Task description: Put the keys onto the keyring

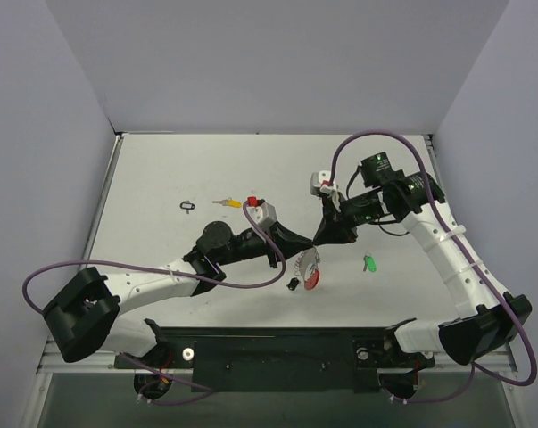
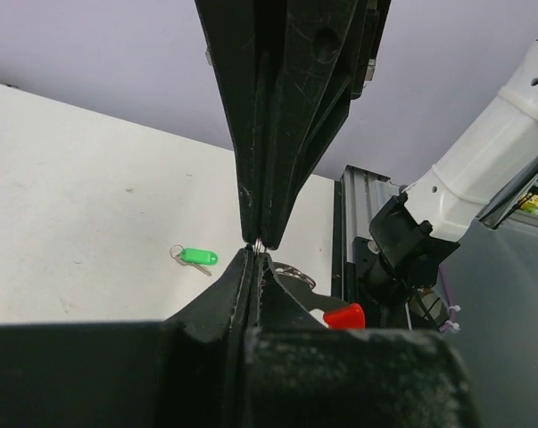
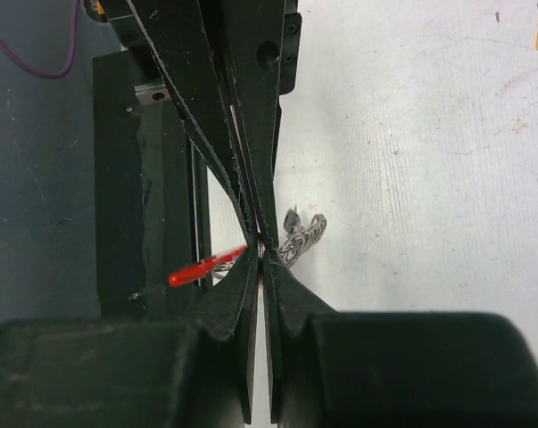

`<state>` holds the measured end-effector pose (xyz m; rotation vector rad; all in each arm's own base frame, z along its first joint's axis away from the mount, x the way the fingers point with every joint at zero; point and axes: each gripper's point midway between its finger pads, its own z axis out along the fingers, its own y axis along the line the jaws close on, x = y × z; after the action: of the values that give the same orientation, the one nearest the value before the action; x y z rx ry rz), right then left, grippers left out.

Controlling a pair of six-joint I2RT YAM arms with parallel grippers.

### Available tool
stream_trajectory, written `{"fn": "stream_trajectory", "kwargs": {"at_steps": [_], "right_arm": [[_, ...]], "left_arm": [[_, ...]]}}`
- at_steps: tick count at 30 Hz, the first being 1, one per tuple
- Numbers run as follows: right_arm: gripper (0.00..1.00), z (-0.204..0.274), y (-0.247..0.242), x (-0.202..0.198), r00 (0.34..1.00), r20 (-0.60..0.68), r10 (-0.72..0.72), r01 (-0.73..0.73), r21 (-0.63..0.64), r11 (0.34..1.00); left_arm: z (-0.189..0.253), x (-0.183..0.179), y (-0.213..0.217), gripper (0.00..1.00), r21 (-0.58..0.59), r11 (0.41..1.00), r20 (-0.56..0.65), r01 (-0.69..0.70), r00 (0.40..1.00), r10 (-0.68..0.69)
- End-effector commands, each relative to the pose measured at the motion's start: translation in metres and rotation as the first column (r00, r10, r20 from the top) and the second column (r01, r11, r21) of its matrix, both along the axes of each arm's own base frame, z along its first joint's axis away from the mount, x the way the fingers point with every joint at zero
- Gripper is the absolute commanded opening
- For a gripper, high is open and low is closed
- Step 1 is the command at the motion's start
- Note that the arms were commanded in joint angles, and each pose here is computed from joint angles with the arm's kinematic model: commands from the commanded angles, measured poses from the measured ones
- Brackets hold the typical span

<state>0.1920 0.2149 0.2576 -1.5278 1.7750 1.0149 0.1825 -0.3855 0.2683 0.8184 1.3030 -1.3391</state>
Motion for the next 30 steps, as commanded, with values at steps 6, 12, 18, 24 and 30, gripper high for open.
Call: {"fn": "stream_trajectory", "kwargs": {"at_steps": [6, 12, 18, 24, 30], "right_arm": [[0.0, -0.007, -0.002, 0.0, 1.0, 0.024, 0.006, -0.006, -0.033, 0.999], [0.0, -0.017, -0.009, 0.015, 0.995, 0.063, -0.08, 0.085, -0.09, 0.992], [0.06, -0.024, -0.011, 0.019, 0.991, 0.064, -0.116, 0.122, -0.1, 0.987], [0.3, -0.025, -0.009, 0.019, 0.991, 0.048, -0.125, 0.129, -0.092, 0.987], [0.52, -0.03, -0.006, -0.007, 0.994, 0.081, 0.077, -0.075, -0.027, 0.997]], "left_arm": [[0.014, -0.012, 0.0, 0.0, -0.051, 0.998, -0.005, 0.047, 0.999, -0.047], [-0.004, -0.003, 0.006, 0.0, 0.057, 0.998, -0.018, -0.025, 1.0, 0.026], [-0.011, 0.004, 0.013, 0.0, 0.12, 0.99, -0.022, -0.075, 0.997, 0.078], [-0.014, 0.001, 0.019, 0.0, 0.116, 0.99, -0.016, -0.083, 0.996, 0.086], [-0.01, -0.023, 0.038, 0.0, 0.099, 0.995, 0.288, -0.033, 0.958, 0.003]]}}
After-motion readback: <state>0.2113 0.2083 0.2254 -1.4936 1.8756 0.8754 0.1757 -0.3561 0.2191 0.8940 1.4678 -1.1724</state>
